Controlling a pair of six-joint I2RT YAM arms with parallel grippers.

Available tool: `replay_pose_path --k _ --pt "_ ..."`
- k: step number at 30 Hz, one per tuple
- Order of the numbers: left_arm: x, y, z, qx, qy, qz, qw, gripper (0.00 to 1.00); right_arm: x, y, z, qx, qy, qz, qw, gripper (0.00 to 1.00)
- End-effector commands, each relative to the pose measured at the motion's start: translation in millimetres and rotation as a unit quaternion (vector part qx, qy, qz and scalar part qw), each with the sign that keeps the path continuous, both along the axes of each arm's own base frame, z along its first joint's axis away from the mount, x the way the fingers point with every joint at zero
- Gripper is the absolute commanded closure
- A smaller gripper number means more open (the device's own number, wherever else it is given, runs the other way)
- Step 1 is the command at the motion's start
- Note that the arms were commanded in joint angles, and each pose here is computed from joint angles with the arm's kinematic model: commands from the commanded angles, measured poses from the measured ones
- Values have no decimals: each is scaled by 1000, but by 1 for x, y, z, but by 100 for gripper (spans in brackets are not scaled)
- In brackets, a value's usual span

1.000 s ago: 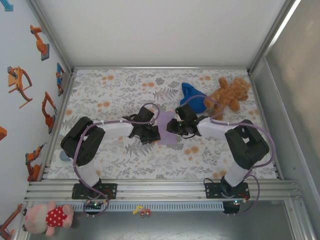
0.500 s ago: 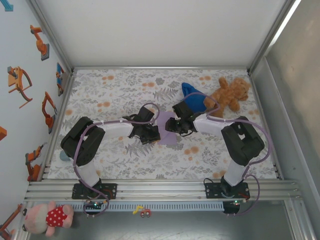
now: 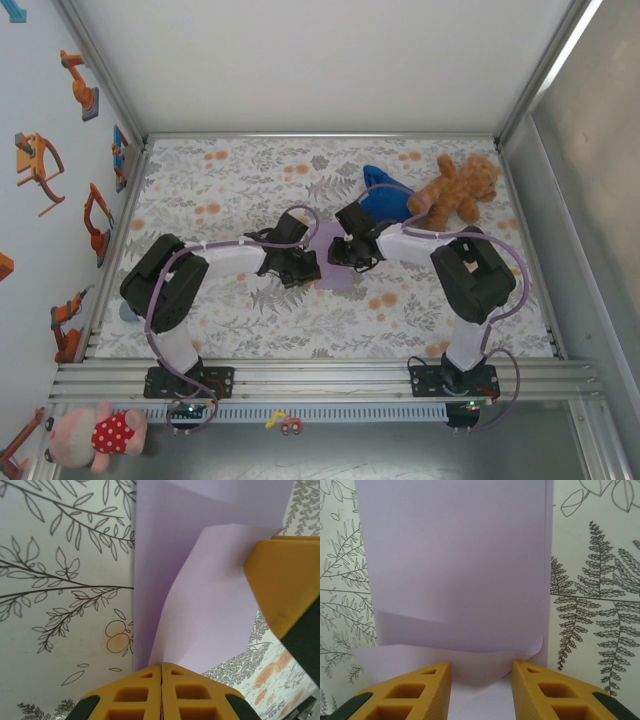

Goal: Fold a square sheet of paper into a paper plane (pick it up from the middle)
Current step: Fold the triangle a second time at the center of the table.

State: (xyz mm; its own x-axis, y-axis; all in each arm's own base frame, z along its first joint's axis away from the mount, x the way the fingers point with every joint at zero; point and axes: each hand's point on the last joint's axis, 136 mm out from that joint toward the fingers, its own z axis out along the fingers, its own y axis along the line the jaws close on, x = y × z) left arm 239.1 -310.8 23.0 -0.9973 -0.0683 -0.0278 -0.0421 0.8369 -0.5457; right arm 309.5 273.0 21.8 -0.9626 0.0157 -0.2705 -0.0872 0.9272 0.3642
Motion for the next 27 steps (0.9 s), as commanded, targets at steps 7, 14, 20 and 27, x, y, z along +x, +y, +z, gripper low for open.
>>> replay_pose_path --k 7,14,20,27 --pt "30 -10 21 -26 -29 14 999 87 -7 -8 -14 -43 14 2 999 63" --pt "38 -14 14 -19 -23 10 1000 87 -10 -10 -19 -47 24 -4 999 63" --pt "37 -5 1 7 -14 13 1000 88 -12 -11 -20 -47 26 -6 999 63" --pt "39 6 -7 31 -14 16 999 89 -12 -13 -17 -48 21 -7 999 59"
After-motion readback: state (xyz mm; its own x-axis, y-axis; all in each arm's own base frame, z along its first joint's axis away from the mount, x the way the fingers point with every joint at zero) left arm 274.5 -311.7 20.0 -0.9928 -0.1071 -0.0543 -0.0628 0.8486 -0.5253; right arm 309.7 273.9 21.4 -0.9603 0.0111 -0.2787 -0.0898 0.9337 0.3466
